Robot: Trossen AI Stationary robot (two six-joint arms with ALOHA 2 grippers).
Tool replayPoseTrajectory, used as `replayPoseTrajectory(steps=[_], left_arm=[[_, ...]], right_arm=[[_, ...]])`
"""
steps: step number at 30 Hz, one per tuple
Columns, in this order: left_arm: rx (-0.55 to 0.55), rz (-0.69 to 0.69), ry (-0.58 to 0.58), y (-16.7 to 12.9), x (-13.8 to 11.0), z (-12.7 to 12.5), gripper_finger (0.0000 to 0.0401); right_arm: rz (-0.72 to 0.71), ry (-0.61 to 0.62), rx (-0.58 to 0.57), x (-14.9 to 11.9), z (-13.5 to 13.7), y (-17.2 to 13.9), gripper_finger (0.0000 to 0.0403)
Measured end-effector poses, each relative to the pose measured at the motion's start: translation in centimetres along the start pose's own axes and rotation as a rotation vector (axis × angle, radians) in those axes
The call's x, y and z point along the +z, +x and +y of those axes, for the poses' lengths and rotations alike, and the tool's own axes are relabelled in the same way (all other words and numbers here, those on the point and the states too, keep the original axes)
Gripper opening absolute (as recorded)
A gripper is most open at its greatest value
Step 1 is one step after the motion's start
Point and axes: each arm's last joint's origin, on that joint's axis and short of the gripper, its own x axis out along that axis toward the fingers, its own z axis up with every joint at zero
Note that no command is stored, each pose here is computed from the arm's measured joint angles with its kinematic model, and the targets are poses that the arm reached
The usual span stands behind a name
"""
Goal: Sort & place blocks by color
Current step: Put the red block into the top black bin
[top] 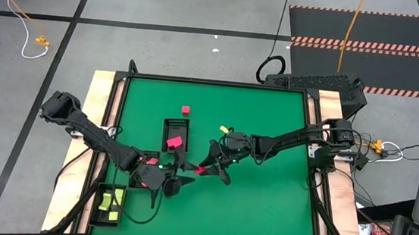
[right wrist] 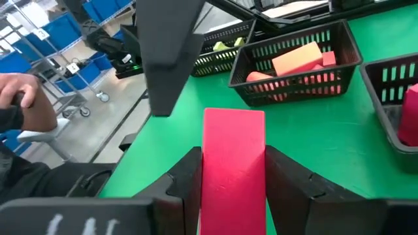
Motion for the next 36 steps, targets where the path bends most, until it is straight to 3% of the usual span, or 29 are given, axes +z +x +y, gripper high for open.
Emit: replayPoseTrajectory(steps=[11,18,22,27,29,36], left_arm=[[-0.086,-0.040,-0.027,0.9,-0.5,0.1,0.0236],[-0.060,-0.044,-0.002,2.7,-1.0,-0.2,0.0233],[-0.046,-0.047,0.044,3.1,-1.0,-0.2,0.0183],[-0.042,-0.053,0.061,3.0,-1.0,0.0,0.0053],[-0.034,-0.055,0.054,3.0,-0.9,0.0,0.0054],[0.068,0.029,-0.041,2.6,-1.0,0.3,0.0054]], right_arm=[[-0.089,-0.005,0.089,1.0,0.8,0.0,0.0118],[-0.095,-0.002,0.106,1.0,1.3,0.2,0.0118],[-0.091,0.012,0.105,1.0,1.3,0.2,0.0118],[-0.090,0.022,0.108,1.0,1.3,0.2,0.0118],[-0.094,0.020,0.108,1.0,1.3,0.2,0.0121],[-0.093,0.014,0.092,1.0,1.2,0.2,0.0246]])
